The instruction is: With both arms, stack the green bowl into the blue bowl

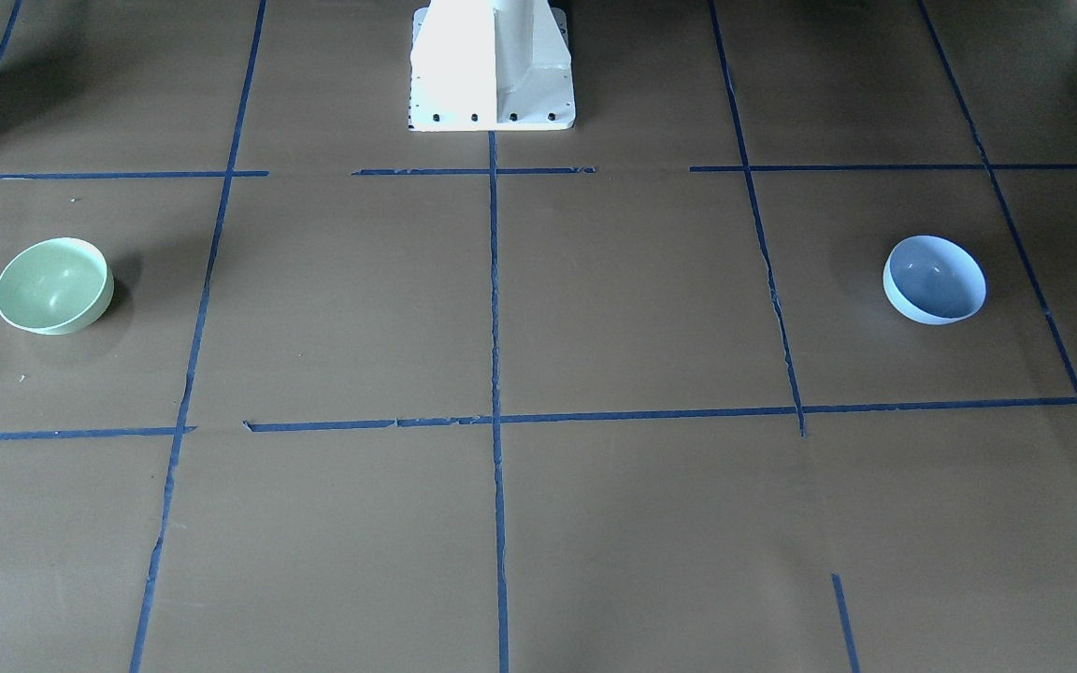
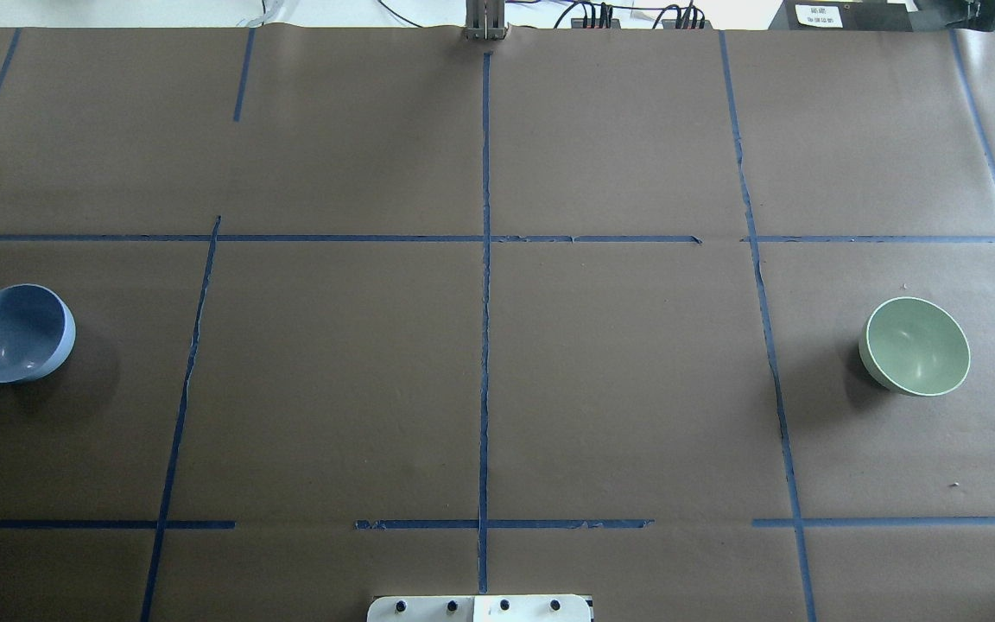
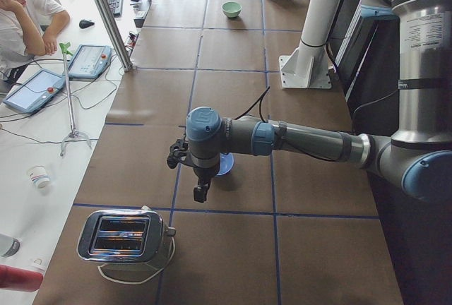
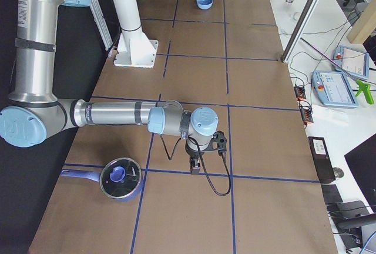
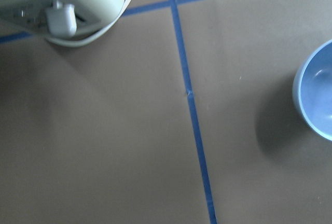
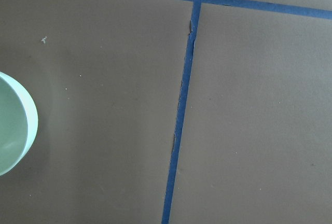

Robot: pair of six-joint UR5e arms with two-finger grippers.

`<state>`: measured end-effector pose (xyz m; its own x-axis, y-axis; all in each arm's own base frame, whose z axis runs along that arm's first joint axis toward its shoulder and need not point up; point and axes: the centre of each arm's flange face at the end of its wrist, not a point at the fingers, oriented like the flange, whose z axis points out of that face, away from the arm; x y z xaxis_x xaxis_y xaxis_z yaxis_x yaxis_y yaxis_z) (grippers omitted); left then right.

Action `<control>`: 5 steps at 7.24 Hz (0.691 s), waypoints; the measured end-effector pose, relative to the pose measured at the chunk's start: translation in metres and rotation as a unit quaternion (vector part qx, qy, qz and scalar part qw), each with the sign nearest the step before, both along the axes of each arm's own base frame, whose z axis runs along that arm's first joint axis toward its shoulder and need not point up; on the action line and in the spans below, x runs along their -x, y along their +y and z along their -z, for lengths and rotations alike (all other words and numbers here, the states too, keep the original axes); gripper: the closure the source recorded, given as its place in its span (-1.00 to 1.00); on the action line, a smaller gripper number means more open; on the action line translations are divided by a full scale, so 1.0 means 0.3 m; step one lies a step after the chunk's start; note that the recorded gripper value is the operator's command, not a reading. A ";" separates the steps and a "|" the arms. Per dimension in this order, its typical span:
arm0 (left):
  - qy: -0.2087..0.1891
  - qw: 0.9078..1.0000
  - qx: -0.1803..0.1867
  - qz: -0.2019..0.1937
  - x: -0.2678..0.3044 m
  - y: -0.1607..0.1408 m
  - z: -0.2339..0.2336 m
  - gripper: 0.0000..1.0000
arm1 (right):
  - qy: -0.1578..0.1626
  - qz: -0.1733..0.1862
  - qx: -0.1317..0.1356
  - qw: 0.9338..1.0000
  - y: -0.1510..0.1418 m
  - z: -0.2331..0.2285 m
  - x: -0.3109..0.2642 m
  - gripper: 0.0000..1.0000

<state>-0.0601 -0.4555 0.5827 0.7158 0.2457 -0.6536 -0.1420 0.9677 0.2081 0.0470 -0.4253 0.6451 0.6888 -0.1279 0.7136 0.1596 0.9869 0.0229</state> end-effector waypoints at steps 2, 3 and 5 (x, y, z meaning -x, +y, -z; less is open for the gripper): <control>0.009 1.000 -0.016 0.013 -0.030 -0.037 0.040 -1.00 | -0.001 0.000 0.000 1.000 0.000 -0.001 0.001 -1.00; 0.021 1.000 -0.010 0.021 -0.094 -0.046 0.042 -1.00 | -0.001 0.000 0.000 1.000 0.000 -0.001 0.002 -1.00; 0.043 0.998 0.028 0.046 -0.295 -0.063 -0.012 -1.00 | -0.001 0.002 0.001 1.000 -0.001 -0.002 0.005 -1.00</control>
<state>0.0285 -0.4744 0.5862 0.6741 0.1428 -0.7247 -0.0368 0.9864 0.1601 0.0454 -0.4255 0.6456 0.6874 -0.1293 0.7147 0.1629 0.9864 0.0218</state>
